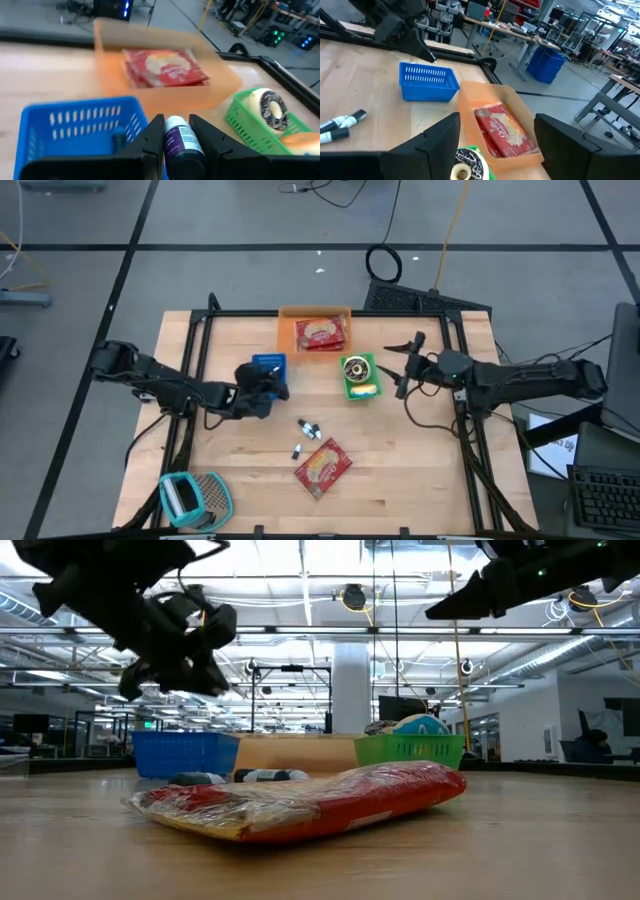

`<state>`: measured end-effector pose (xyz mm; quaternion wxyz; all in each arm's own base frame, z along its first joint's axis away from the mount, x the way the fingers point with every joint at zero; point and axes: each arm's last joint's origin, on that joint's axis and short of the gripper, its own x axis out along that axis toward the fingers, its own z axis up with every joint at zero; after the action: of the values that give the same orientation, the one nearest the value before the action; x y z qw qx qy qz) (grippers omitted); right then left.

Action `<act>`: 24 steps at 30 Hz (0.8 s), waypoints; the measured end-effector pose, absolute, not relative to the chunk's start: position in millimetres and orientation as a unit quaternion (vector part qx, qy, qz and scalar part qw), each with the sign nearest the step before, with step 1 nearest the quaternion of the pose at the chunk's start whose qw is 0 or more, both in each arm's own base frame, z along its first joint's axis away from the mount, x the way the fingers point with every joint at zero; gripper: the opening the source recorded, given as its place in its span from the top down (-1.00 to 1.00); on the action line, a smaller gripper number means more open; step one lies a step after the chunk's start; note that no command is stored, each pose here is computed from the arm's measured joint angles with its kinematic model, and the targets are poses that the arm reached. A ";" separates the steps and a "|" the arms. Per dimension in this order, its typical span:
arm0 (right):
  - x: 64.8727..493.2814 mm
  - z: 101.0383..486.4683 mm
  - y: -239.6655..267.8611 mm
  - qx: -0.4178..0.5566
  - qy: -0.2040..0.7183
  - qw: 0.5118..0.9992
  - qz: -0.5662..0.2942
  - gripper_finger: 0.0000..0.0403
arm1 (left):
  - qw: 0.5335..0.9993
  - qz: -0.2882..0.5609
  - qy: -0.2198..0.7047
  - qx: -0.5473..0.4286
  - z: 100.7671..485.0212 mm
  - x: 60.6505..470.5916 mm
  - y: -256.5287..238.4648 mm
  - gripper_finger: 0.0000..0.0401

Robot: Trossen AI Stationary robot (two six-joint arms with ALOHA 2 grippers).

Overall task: Pick & Place Food Item
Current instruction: Put the purple food coloring bottle into the blue bin

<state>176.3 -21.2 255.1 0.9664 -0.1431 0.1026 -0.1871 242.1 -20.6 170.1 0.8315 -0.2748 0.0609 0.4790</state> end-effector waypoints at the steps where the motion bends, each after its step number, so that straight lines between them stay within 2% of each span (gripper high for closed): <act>1: 174.6 256.2 -21.1 -0.142 0.100 0.967 -0.188 -0.20 | 0.828 0.480 0.058 -0.285 167.0 240.0 -20.3 0.67; 14: 169.0 259.3 -20.7 -0.130 0.092 0.969 -0.190 -0.18 | 0.790 0.478 0.077 -0.376 157.7 238.8 2.6 0.67; 24: 168.9 258.6 -20.7 -0.130 0.096 0.968 -0.190 -0.18 | 0.763 0.502 0.127 -0.387 150.3 232.6 21.8 0.67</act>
<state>168.9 -20.7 258.6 0.9685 -0.1300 0.0962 -0.1895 232.6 21.8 150.3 0.7628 -0.3872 0.1275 0.5020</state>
